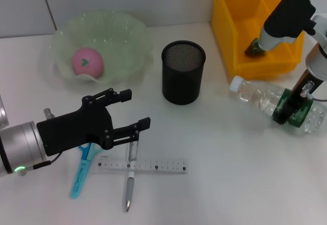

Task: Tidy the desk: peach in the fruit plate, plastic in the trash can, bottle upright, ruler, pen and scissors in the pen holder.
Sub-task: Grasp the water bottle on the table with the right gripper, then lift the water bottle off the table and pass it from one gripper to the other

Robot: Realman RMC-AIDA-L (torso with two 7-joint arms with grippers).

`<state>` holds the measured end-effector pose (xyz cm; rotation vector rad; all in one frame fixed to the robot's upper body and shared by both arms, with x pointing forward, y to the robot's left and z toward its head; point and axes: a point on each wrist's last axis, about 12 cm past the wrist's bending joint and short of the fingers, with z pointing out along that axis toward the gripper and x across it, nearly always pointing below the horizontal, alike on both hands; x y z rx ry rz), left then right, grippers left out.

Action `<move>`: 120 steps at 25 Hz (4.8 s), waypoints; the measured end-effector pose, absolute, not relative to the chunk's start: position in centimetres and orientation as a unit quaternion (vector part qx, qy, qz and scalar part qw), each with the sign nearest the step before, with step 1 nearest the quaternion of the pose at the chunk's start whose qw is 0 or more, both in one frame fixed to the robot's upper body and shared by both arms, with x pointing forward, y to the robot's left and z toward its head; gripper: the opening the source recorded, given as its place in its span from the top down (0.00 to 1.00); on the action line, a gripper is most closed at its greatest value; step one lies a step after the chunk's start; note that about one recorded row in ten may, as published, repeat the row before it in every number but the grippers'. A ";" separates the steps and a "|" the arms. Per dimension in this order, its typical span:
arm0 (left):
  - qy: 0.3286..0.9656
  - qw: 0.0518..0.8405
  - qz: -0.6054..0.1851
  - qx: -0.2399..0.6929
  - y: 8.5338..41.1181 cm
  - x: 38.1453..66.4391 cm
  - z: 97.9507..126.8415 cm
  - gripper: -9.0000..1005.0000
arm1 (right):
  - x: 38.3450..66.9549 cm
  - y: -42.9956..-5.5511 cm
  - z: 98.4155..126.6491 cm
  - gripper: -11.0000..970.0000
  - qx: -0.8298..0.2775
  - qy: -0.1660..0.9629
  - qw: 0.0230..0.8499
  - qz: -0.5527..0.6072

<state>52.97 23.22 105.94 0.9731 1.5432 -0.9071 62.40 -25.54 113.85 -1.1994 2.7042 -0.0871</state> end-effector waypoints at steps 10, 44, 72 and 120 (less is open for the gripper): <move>0.645 0.524 -0.379 0.407 23.2 53.0 105.9 0.20 | 62.5 -25.4 113.4 0.13 -0.401 0.911 0.091 -0.028; 0.642 0.527 -0.380 0.408 23.3 53.0 106.1 0.20 | 59.5 -24.4 116.5 0.19 -0.415 0.890 0.186 0.029; 0.568 0.614 -0.473 0.277 24.3 51.7 108.7 0.20 | 53.7 -26.7 110.1 0.20 -0.411 0.637 0.566 0.323; 0.546 0.589 -0.511 0.306 21.1 53.1 109.4 0.21 | 54.4 -19.6 107.7 0.19 -0.455 0.596 0.513 0.418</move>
